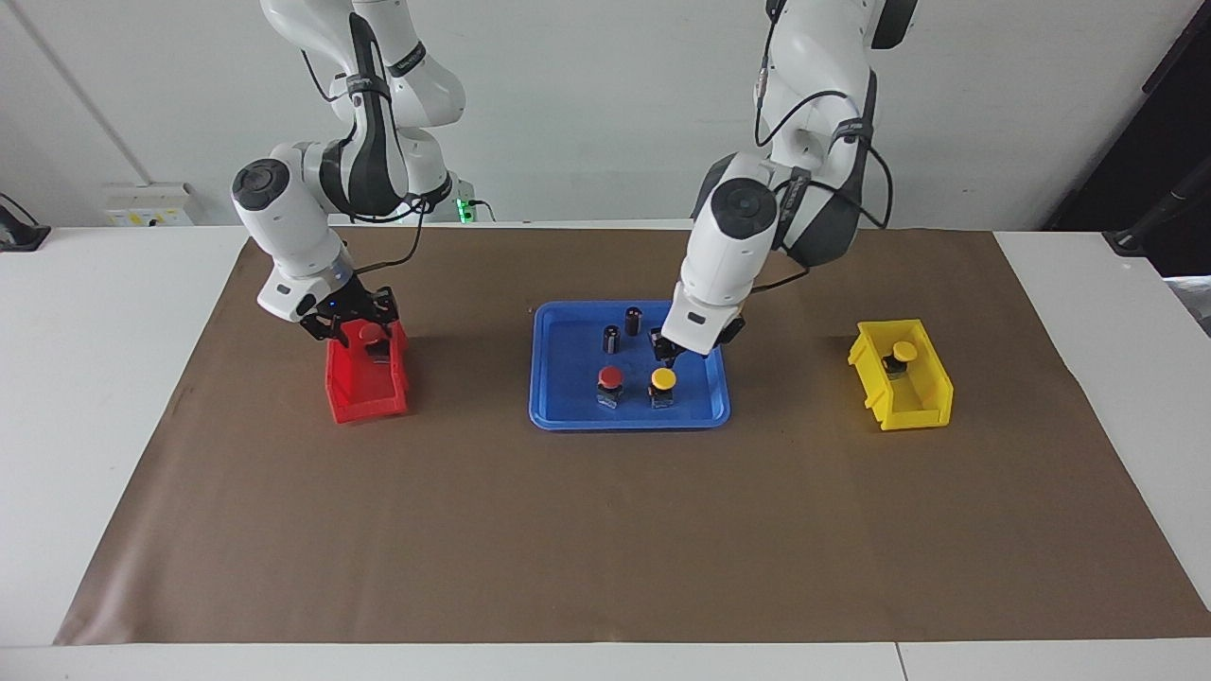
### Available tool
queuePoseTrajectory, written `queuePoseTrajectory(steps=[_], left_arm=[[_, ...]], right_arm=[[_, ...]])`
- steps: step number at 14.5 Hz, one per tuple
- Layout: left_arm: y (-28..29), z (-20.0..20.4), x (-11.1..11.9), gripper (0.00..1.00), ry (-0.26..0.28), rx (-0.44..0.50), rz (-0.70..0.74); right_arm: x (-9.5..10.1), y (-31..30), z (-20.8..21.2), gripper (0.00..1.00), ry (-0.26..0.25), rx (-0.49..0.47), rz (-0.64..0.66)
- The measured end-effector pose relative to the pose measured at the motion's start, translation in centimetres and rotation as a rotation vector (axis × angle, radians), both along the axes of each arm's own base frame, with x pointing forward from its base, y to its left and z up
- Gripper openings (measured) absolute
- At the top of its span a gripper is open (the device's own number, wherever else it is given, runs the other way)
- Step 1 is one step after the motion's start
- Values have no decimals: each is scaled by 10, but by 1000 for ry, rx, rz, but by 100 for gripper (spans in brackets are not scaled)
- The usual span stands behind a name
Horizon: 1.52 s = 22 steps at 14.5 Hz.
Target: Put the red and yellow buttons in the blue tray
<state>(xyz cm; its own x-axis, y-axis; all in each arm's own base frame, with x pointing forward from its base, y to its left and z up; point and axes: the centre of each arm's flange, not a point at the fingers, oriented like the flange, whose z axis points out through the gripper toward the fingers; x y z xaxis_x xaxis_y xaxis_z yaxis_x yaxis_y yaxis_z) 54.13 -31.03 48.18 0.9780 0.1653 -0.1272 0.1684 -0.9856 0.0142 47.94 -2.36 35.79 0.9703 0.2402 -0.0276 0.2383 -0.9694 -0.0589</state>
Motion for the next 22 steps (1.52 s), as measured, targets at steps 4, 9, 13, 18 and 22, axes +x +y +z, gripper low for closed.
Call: queuePoseTrajectory(steps=[4, 9, 13, 18, 22], left_arm=[[129, 79, 9, 100, -34, -42, -48], [272, 59, 28, 82, -52, 5, -118], [296, 16, 31, 66, -76, 27, -115], [334, -50, 23, 67, -80, 26, -119], [331, -69, 15, 68, -52, 22, -128]], right_arm=[[-2, -3, -2, 70, 5, 0, -6], [-2, -1, -3, 70, 8, 0, -4], [-5, -1, -7, 69, 16, 1, -4], [-8, -2, -11, 61, 21, 1, -7], [-11, -2, -16, 56, 22, 0, -7]])
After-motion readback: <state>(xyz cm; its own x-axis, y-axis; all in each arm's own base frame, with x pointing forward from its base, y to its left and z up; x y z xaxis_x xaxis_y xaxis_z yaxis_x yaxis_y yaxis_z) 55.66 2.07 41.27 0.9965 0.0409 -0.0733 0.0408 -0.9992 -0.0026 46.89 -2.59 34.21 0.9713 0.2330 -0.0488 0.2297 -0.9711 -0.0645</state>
